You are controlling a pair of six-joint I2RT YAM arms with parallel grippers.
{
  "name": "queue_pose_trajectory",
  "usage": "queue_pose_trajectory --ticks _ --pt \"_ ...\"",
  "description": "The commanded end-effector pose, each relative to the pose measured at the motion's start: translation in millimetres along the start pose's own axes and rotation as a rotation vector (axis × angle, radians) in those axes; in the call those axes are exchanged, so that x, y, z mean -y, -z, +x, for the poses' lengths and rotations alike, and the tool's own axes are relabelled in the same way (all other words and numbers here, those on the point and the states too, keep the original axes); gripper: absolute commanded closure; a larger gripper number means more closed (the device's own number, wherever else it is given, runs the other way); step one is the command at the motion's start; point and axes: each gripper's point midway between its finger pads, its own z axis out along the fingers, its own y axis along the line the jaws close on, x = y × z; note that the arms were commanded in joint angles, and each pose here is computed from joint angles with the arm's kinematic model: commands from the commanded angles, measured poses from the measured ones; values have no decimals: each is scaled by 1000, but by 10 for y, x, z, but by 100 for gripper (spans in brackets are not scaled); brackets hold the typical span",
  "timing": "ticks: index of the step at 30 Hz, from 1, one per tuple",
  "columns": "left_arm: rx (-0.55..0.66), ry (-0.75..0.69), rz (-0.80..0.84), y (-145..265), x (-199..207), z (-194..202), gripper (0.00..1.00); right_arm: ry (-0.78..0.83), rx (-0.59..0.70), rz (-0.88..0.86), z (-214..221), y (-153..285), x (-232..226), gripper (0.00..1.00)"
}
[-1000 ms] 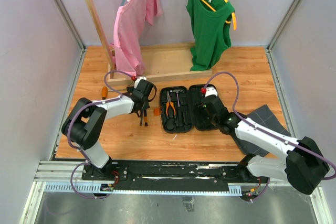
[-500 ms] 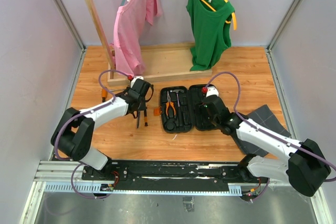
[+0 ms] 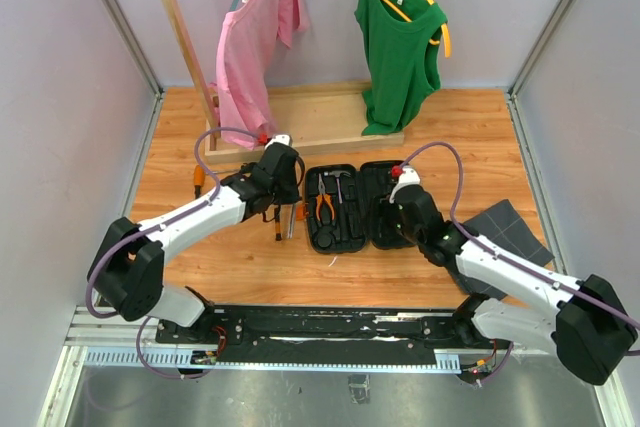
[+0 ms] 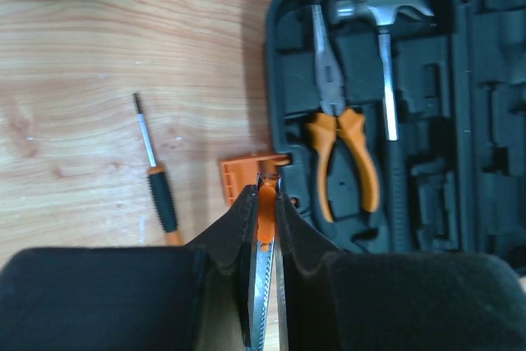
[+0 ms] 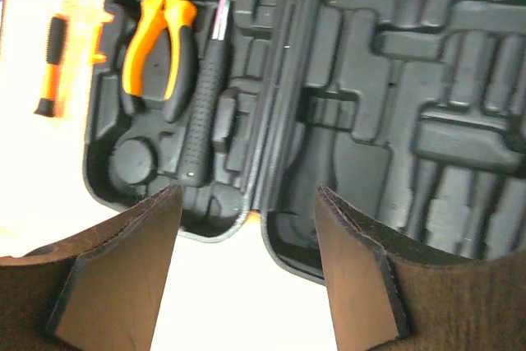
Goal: Sort the tools into containers
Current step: Pick up the utility knife at the center of the board.
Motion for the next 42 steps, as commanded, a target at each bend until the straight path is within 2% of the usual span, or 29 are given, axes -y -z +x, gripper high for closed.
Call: queue_pose_trajectory --ticks 1,9,16,25,28,35,42 --pt "54 77 149 180 414 -229 90 -114 90 -210 -209 -35 -405 33" --pt "67 160 311 288 873 -294 90 -231 117 -451 -359 -106 -899 33" --pt "109 203 364 377 1083 -371 90 -302 67 -498 -267 -224 -1037 33" --pt "129 214 370 393 1159 -385 91 -354 13 -562 -121 -268 -1185 39" --pt "136 222 368 400 1153 -399 91 -372 -10 -564 -39 -297 -1194 44" --pt "154 230 351 404 1124 -435 91 -393 -36 -596 51 -313 -1257 67" --pt "163 234 321 368 1058 -420 91 -402 -58 -645 83 -323 -1347 85"
